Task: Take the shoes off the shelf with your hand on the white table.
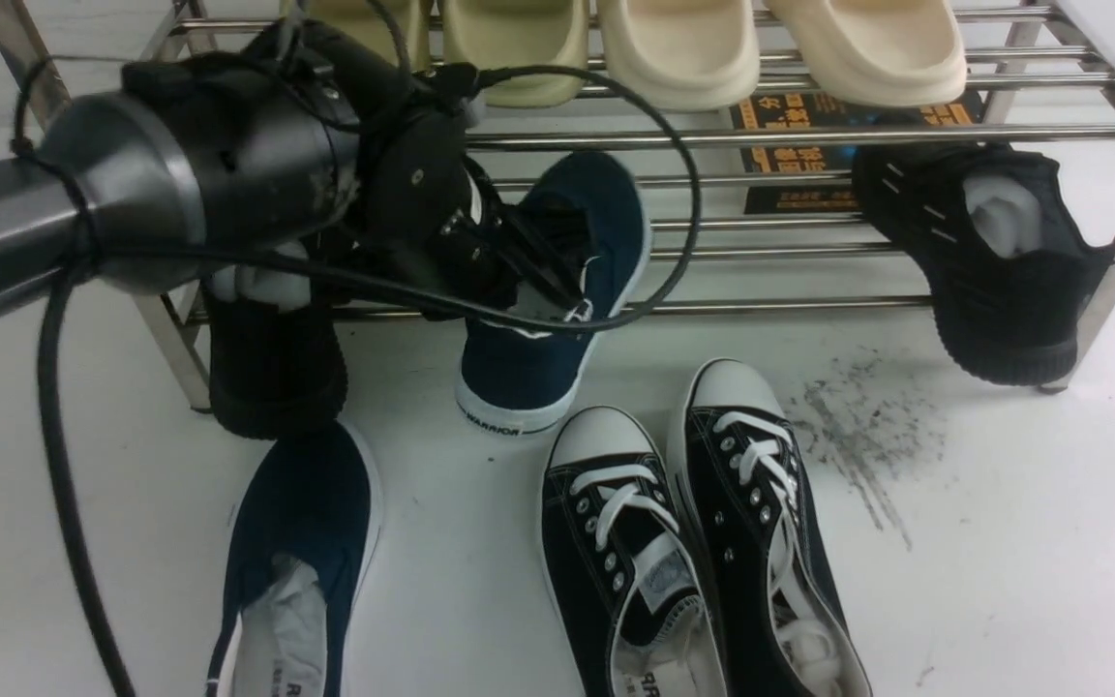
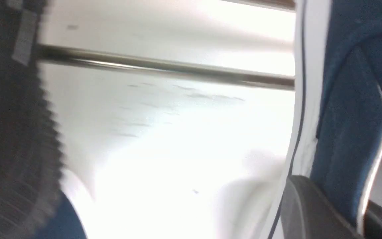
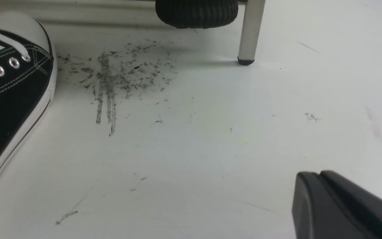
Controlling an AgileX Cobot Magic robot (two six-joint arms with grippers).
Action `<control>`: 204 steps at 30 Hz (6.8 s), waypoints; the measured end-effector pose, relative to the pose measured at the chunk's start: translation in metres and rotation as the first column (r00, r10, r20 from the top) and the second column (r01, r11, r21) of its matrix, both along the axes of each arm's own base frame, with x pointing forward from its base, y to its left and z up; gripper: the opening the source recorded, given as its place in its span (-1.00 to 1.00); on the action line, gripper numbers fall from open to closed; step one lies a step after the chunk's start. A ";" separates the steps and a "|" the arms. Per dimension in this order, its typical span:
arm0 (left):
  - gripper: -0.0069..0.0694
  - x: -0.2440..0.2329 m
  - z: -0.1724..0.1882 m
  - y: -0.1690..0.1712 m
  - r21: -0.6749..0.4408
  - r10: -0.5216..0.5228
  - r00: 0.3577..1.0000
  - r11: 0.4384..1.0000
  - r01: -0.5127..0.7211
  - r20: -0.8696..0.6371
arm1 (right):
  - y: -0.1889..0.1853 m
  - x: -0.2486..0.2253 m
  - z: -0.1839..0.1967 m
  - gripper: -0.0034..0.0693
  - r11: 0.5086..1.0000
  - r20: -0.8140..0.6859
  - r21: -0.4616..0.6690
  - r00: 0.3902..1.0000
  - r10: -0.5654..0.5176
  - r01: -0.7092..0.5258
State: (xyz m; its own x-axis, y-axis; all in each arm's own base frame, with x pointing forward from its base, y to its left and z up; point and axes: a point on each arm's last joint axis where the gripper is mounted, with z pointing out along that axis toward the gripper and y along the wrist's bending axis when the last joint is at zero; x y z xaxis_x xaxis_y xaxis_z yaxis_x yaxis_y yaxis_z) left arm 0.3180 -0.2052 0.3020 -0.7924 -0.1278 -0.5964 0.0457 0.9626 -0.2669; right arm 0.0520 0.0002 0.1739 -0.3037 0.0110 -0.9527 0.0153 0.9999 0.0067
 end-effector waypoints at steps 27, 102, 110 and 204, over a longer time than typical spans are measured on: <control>-0.75 -0.140 0.007 0.042 0.253 0.137 0.985 0.962 -0.107 -0.104 | 0.000 0.000 0.000 -0.80 1.000 0.000 0.000 1.000 0.000 0.000; -0.55 -0.144 0.031 0.056 0.093 0.160 0.986 0.982 -0.163 0.038 | 0.000 0.000 0.000 -0.80 1.000 0.000 0.000 1.000 0.000 0.000; -0.82 -0.126 0.000 0.036 0.191 0.122 0.992 0.973 -0.125 0.027 | 0.000 0.000 0.000 -0.80 1.000 0.000 0.000 1.000 0.000 0.000; -0.75 -0.248 -0.026 0.144 -0.269 -0.167 0.940 0.930 0.250 0.297 | 0.000 0.000 0.000 -0.80 1.000 0.000 0.000 1.000 0.000 0.000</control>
